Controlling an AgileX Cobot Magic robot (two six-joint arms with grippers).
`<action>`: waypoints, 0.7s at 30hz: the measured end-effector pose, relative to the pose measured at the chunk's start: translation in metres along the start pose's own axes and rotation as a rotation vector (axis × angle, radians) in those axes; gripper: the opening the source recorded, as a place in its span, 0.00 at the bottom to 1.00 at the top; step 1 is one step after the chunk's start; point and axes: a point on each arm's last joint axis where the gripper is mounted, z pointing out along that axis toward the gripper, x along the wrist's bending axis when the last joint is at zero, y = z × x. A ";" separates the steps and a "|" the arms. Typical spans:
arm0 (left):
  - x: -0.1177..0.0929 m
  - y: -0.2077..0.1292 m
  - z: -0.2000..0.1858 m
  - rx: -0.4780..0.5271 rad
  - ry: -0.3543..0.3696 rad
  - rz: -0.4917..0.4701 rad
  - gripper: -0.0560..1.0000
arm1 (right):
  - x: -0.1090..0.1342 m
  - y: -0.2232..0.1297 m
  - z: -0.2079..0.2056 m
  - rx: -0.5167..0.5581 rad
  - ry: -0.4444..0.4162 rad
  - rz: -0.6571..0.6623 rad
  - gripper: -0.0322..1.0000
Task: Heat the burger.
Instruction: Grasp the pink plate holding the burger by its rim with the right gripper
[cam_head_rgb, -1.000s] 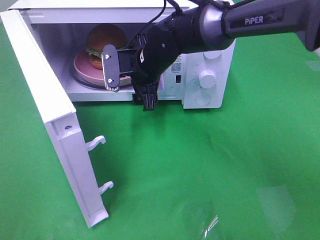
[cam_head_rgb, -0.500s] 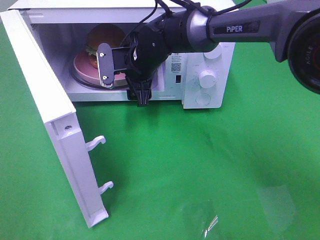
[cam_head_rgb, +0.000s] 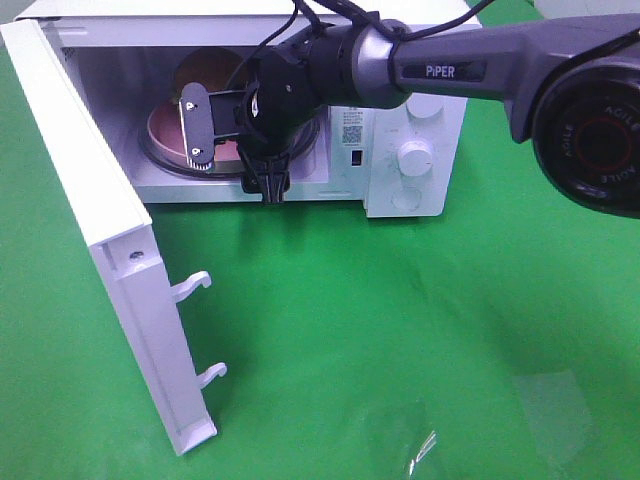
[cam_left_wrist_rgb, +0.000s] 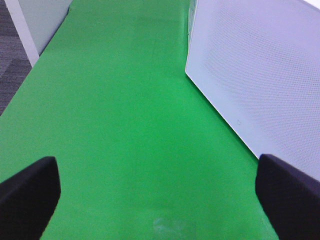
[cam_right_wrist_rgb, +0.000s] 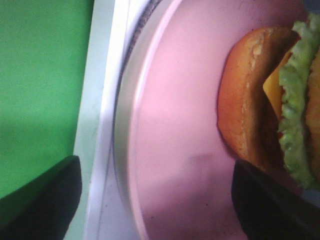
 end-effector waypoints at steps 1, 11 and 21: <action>0.000 0.000 0.000 0.000 0.000 0.000 0.98 | 0.000 0.000 0.000 0.000 0.000 0.000 0.80; 0.000 0.000 0.000 0.000 0.000 0.000 0.98 | 0.000 0.011 0.000 -0.020 -0.011 -0.010 0.79; 0.000 0.000 0.000 0.000 0.002 0.001 0.98 | 0.014 0.011 0.016 -0.015 0.020 0.016 0.71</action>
